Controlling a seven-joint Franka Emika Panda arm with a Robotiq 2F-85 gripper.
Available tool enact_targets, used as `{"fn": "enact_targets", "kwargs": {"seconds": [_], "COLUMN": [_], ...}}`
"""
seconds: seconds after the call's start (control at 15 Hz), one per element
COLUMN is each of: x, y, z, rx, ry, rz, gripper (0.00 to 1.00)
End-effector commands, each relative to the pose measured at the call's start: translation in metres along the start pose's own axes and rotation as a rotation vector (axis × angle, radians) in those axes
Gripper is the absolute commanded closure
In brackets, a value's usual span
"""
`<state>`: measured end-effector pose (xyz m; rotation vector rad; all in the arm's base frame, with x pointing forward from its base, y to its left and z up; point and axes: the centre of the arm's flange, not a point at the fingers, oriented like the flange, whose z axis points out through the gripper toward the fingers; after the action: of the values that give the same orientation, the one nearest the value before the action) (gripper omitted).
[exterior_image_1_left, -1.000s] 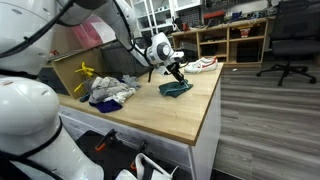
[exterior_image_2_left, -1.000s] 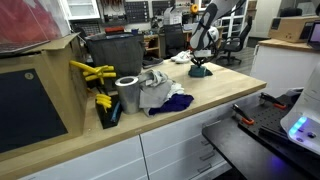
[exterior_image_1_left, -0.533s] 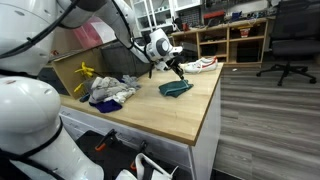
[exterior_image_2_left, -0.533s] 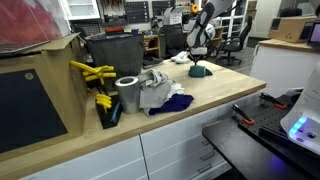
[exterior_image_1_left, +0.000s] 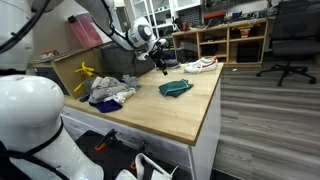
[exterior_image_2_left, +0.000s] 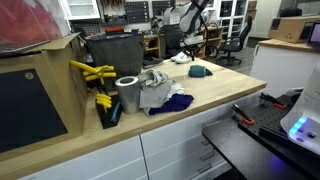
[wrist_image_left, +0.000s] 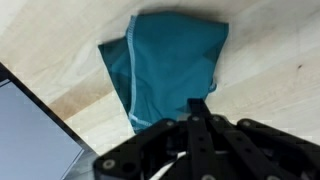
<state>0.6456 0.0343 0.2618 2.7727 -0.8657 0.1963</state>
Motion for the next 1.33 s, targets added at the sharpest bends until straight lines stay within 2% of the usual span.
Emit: {"fn": "enact_targets", "kwargs": {"seconds": [0.0, 0.4, 0.67, 1.0, 1.27], "x": [-0.056, -0.128, -0.163, -0.183, -0.192], "y": [0.018, 0.038, 0.053, 0.071, 0.087], "z": [-0.057, -0.107, -0.132, -0.176, -0.213], "rx": [-0.059, -0.15, -0.163, -0.069, 0.024], "ry": [-0.052, -0.099, -0.133, -0.099, -0.126], "rz": [-0.089, -0.28, -0.374, -0.469, -0.48], "gripper": [1.0, 1.0, 1.0, 1.0, 1.0]}}
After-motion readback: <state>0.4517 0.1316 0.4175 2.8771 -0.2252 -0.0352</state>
